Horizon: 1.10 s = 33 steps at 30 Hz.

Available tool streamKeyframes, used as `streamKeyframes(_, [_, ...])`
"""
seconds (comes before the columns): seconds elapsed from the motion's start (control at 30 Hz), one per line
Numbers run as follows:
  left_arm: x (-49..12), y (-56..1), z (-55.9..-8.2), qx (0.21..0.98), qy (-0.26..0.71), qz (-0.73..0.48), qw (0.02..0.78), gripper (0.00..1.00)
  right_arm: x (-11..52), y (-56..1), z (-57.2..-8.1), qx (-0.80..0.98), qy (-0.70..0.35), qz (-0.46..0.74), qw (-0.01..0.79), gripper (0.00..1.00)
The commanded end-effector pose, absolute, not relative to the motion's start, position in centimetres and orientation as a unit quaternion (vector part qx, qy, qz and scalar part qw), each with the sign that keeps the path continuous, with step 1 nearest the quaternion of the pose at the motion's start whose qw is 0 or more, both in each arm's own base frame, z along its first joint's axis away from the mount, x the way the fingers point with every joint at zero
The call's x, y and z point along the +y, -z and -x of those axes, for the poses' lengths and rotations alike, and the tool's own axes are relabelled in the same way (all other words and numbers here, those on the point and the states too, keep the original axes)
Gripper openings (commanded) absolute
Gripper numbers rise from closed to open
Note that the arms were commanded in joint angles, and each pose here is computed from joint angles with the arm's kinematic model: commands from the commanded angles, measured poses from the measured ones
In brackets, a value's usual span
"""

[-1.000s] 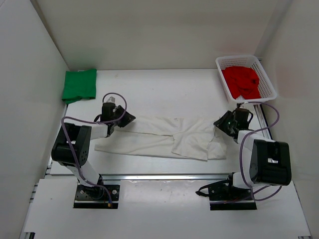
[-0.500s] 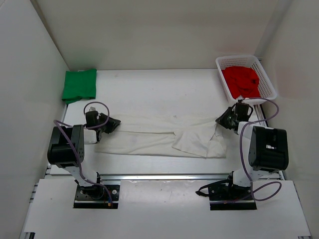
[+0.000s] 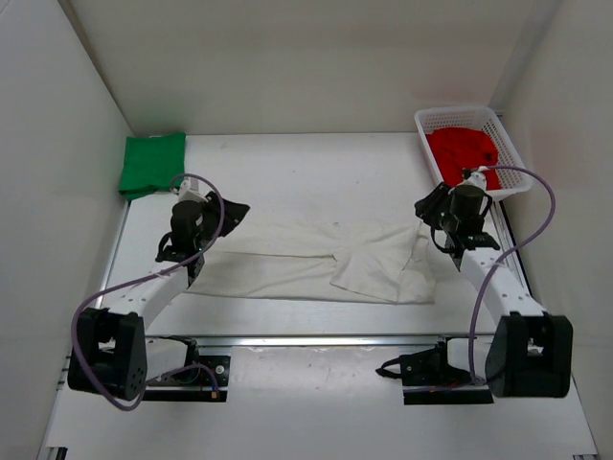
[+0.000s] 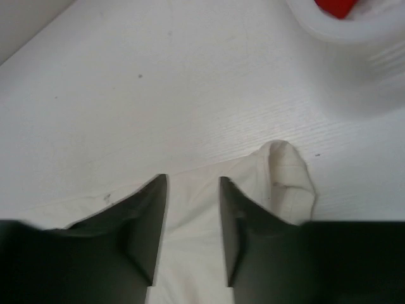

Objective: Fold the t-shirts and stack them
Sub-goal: Fold the other side of the tshirt into a rectangle, then rotate the tshirt 90 degrees

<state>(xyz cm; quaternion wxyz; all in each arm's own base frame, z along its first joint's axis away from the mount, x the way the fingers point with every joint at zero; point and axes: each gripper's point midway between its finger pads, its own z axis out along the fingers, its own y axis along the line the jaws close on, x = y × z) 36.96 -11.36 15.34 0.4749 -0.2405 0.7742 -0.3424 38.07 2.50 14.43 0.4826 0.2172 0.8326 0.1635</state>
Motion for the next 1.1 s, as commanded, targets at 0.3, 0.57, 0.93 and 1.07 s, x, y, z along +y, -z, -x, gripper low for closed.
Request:
streamKeyframes(0.3, [-20.8, -15.1, -28.8, 0.821, 0.391, 0.048, 0.412, 0.42, 15.9, -6.6, -31.6, 0.905, -0.207, -0.067, 0.367, 0.0])
streamKeyframes(0.57, [-19.0, -17.1, -28.1, 0.81, 0.399, 0.038, 0.429, 0.44, 17.7, -3.0, -35.2, 0.927, -0.215, -0.062, 0.302, 0.0])
streamKeyframes(0.93, [-19.0, -16.3, -28.1, 0.829, 0.407, 0.02, 0.384, 0.47, 29.6, -6.7, -57.3, 0.903, -0.307, 0.041, 0.298, 0.0])
streamKeyframes(1.07, [-18.5, -15.7, -28.0, 0.854, 0.363, 0.009, 0.372, 0.47, 30.2, -14.7, -60.1, 0.858, -0.372, 0.04, 0.351, 0.0])
